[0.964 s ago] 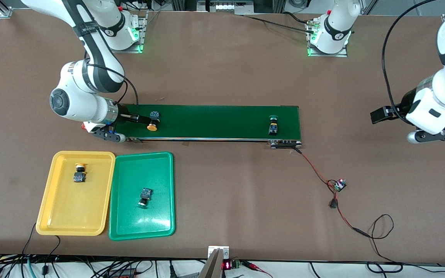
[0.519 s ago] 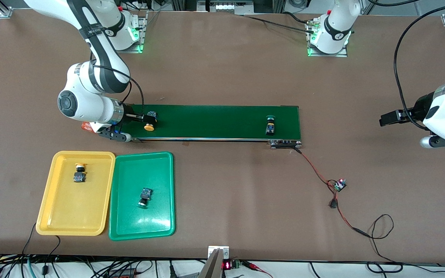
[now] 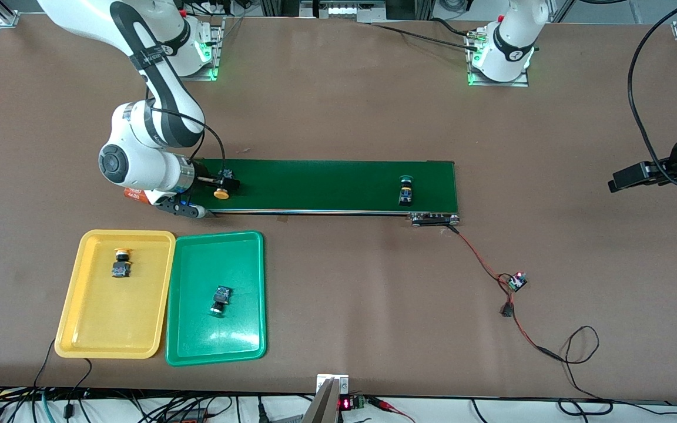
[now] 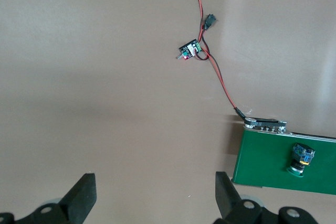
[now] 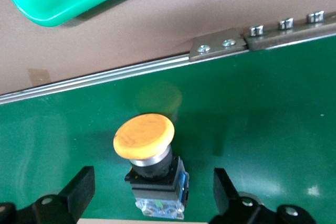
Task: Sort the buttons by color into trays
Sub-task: 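Grasp the yellow button with the right gripper while the left gripper withdraws, then carry the yellow button into the yellow tray and open the right gripper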
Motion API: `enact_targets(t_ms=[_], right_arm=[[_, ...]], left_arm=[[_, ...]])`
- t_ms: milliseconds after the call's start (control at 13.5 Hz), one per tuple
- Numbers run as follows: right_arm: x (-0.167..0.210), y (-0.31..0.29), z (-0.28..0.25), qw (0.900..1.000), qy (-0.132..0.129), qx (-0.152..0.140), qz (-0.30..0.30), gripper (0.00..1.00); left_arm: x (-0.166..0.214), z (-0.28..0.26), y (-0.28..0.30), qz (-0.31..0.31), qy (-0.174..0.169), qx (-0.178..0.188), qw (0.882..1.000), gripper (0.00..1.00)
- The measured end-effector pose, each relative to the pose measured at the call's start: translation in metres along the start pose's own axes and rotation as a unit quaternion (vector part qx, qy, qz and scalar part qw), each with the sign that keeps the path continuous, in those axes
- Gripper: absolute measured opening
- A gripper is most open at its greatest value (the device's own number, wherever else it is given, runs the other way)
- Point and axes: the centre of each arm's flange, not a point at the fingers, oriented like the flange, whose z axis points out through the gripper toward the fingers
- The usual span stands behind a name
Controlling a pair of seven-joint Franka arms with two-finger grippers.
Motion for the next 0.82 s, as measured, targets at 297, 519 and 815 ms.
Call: enact_targets(t_ms=[297, 519, 815], right_arm=[[0.001, 0.001, 0.005, 1.000, -0.004, -0.002, -0.001, 0.72], [0.003, 0.005, 0.004, 1.000, -0.004, -0.001, -0.017, 0.42], [0.012, 0.012, -0.008, 1.000, 0.004, 0.001, -0.030, 0.43]], left_arm=[[-0.005, 0.004, 0.008, 0.010, 0.028, 0.000, 1.000, 1.00], [-0.020, 0.002, 0.012, 0.015, 0.030, 0.003, 0.999, 1.00], [-0.032, -0.013, 0.034, 0.035, 0.039, 0.004, 0.999, 1.00]])
